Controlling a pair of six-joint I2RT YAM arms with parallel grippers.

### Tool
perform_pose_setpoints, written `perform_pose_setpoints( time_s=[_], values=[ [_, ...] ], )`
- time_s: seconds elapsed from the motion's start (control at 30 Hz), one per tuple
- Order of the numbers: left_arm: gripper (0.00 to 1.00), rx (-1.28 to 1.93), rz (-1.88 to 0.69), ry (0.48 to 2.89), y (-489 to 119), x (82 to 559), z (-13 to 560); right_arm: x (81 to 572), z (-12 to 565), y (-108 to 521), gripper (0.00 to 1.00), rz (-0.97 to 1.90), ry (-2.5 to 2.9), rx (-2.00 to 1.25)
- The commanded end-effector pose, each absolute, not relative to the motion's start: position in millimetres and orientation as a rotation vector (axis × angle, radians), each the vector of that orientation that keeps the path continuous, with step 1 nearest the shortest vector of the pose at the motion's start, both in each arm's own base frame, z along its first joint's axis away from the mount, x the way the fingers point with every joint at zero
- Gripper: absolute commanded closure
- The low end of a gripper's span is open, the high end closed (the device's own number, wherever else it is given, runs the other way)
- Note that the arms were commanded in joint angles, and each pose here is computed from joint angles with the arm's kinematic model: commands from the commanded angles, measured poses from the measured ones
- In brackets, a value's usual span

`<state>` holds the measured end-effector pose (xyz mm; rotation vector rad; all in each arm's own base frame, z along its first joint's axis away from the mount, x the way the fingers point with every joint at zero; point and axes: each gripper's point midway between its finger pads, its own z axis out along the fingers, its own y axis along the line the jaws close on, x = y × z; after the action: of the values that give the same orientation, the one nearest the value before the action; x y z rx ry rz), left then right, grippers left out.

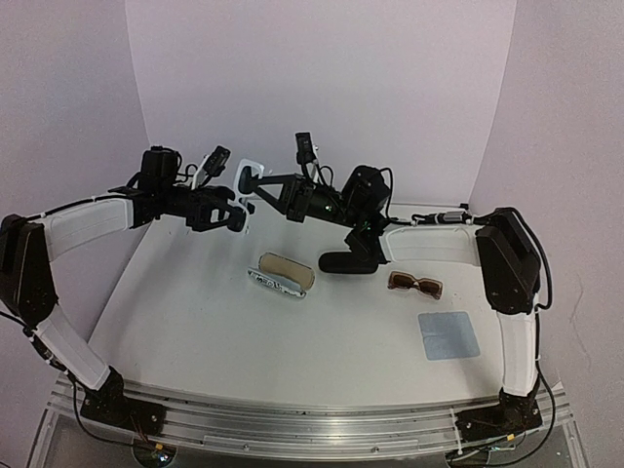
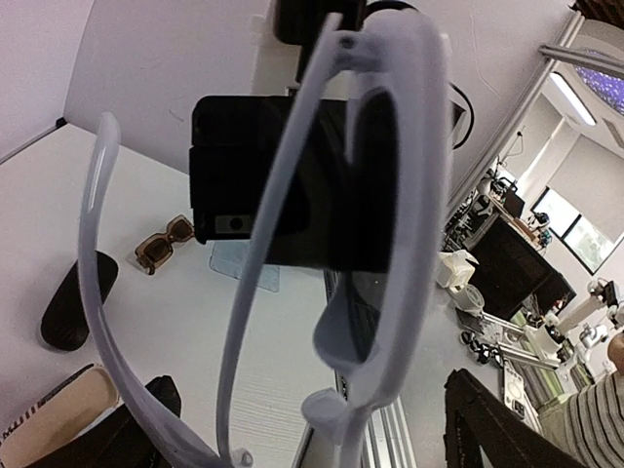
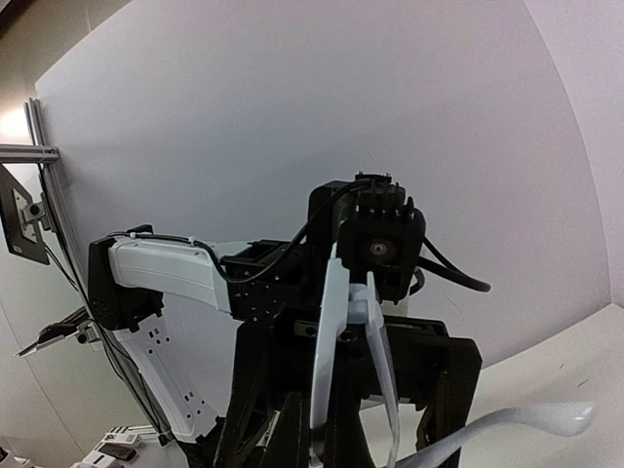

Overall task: Organize the sunglasses
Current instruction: Fold the sunglasses.

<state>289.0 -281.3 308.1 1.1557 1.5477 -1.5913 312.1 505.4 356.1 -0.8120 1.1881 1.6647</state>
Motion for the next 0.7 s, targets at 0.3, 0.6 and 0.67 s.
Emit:
perform_pose_setpoints(
  time_s=[0.3,0.6,0.67],
  values=[
    [0.62,1.233,-1.414,1.353,-276,278,348,323,381,486,1.00,1.626,1.170,-0.676],
    [0.72,1.227,-1.307,1.421,-276,291,340,322,382,484,1.00,1.622,1.166,-0.679],
    [0.75,1.250,-1.278,1.416,-276,292,338,323,378,485,1.00,1.622,1.176,-0.678]
  ],
)
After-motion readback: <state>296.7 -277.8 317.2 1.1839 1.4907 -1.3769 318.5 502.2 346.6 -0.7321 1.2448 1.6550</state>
